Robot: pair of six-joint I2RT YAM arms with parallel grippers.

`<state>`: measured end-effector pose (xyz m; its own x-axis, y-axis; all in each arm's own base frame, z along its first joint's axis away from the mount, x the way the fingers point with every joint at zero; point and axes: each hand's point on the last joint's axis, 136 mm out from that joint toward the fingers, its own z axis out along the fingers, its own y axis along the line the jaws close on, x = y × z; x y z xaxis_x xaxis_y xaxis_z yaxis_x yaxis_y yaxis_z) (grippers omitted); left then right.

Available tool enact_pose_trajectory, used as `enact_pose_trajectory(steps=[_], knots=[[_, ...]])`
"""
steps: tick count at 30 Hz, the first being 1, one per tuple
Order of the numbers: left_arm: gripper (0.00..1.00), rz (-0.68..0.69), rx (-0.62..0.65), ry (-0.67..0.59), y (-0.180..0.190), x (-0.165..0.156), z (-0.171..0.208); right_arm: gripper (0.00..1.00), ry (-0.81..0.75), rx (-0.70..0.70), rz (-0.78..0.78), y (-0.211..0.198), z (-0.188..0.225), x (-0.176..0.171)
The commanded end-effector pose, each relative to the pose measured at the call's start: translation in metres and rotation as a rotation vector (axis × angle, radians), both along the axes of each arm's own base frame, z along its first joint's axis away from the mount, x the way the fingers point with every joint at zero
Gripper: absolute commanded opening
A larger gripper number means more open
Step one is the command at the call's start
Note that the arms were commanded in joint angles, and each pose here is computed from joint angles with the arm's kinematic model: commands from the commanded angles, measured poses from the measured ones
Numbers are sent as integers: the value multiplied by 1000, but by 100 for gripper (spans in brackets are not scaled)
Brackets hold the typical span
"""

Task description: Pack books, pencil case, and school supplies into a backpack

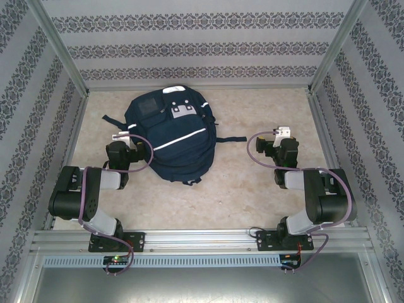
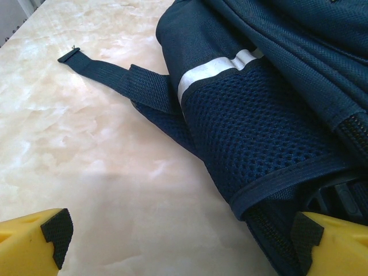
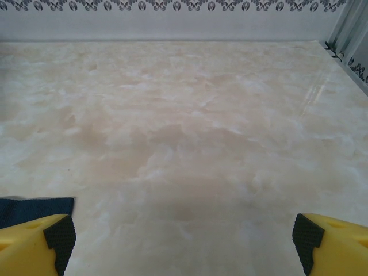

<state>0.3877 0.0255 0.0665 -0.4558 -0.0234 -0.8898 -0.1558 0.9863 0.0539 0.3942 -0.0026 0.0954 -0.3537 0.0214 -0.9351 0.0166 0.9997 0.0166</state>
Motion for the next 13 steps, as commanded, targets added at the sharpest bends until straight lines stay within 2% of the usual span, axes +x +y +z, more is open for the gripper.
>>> enact_pose_trajectory(steps=[1,13], knots=[[100,-56,-13,-79,-9,10,17,98,-41,16,25,6,10,3],[100,-57,-13,-77,-9,10,17,98,-41,16,25,6,10,3]])
